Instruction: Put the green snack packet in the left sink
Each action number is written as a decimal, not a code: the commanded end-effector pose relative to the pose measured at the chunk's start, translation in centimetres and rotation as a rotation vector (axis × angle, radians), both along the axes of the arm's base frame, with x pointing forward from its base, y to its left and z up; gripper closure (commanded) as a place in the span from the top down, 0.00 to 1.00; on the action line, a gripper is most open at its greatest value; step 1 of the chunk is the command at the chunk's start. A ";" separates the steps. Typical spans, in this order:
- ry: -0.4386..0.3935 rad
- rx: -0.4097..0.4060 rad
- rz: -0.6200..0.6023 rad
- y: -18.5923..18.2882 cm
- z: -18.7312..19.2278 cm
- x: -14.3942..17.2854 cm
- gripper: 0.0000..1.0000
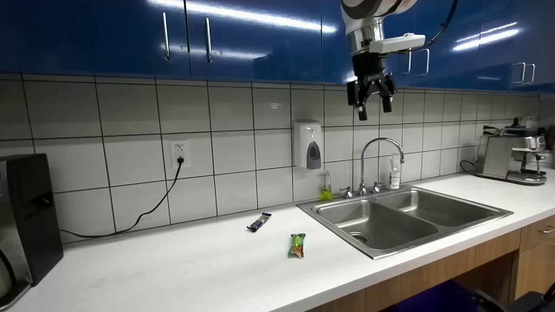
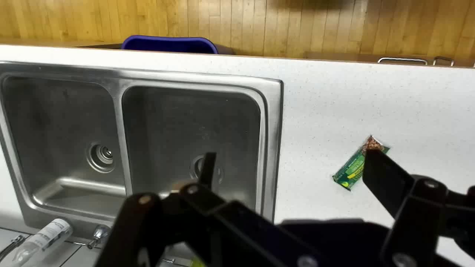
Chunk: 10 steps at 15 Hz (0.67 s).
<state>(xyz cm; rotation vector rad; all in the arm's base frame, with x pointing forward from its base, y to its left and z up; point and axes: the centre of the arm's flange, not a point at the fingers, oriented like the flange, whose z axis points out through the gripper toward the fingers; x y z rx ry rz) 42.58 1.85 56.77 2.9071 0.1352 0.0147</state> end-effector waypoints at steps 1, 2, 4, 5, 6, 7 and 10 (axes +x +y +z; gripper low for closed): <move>0.000 0.000 0.000 0.0 0.0 0.0 1.00; 0.000 0.000 0.000 0.0 0.0 0.0 1.00; 0.000 0.000 0.000 0.0 0.0 0.0 1.00; 0.000 0.000 0.000 0.0 0.0 0.0 1.00; 0.000 0.000 0.000 0.0 0.0 0.0 1.00; 0.000 0.000 0.000 0.0 0.0 0.0 1.00; 0.013 0.007 0.004 0.4 -0.8 0.0 1.00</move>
